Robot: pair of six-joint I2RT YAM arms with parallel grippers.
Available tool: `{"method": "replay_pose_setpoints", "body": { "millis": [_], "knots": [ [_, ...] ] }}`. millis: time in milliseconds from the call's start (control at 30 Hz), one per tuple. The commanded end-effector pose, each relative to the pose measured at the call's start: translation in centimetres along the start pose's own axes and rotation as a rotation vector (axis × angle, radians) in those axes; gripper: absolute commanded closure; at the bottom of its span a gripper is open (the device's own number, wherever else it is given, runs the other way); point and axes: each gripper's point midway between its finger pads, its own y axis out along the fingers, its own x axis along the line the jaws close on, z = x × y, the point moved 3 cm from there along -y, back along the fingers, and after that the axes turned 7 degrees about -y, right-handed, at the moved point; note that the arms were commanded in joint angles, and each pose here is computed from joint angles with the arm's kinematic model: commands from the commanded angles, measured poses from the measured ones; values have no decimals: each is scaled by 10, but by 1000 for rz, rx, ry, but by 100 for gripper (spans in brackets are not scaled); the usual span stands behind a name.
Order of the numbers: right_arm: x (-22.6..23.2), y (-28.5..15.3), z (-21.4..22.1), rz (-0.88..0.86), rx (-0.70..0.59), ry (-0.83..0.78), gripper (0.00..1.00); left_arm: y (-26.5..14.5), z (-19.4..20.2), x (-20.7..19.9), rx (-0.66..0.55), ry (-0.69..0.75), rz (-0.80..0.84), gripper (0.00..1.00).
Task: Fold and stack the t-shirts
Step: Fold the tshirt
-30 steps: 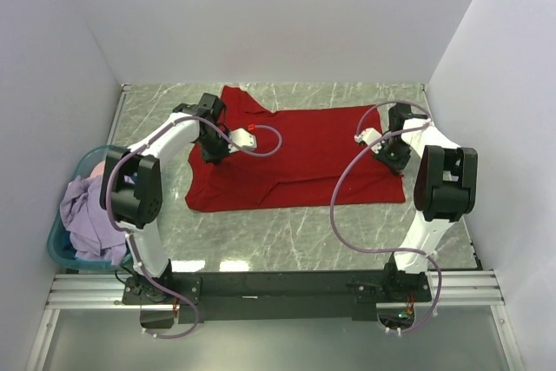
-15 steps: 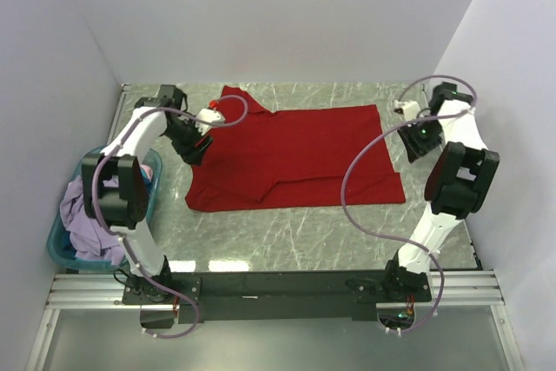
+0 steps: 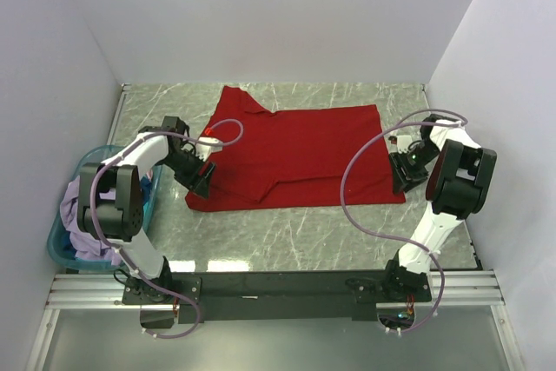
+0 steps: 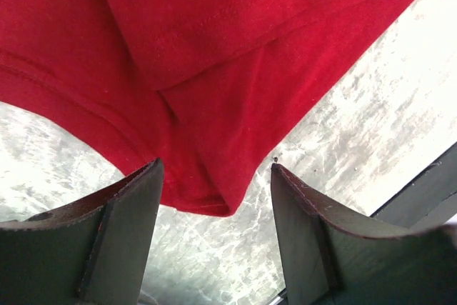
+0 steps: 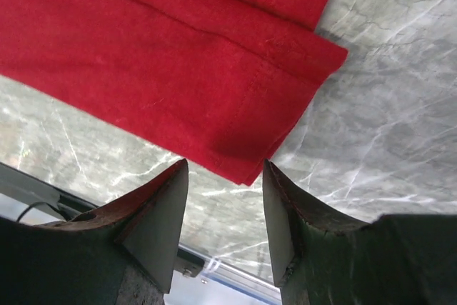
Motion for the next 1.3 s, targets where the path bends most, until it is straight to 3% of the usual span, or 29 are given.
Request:
{"method": "replay_pose_setpoints", "body": {
  "millis": [0, 133, 233, 300, 367, 600, 767, 900, 933, 1067, 1267],
  "knots": [
    [-7, 6, -3, 32, -21, 40, 47, -1, -5, 0, -46, -25, -15, 33],
    [-8, 17, 7, 31, 24, 54, 46, 8, -2, 3, -29, -52, -10, 37],
    [-12, 25, 14, 51, 62, 64, 47, 12, 2, 6, -3, -71, -21, 45],
    [-16, 29, 18, 71, 90, 70, 51, 13, 8, 8, 28, -81, -31, 57],
    [-17, 30, 22, 77, 108, 68, 60, 12, 12, 7, 44, -77, -38, 67],
    [-20, 30, 29, 118, 129, 67, 97, 14, 35, 7, 113, -100, -63, 88],
    [-16, 28, 36, 121, 139, 45, 100, 16, 48, 4, 139, -115, -69, 99],
    [-14, 22, 44, 148, 153, 24, 100, 14, 55, 1, 145, -107, -73, 99],
    [-14, 19, 43, 154, 151, 17, 92, 12, 54, 1, 137, -104, -82, 99],
    [-2, -10, 25, 134, 49, 12, 62, -15, 23, -4, -4, -77, -66, 76],
    [55, -53, -28, 1, -178, -71, 60, -42, -24, -17, -162, -71, -5, 62]
  ]
}}
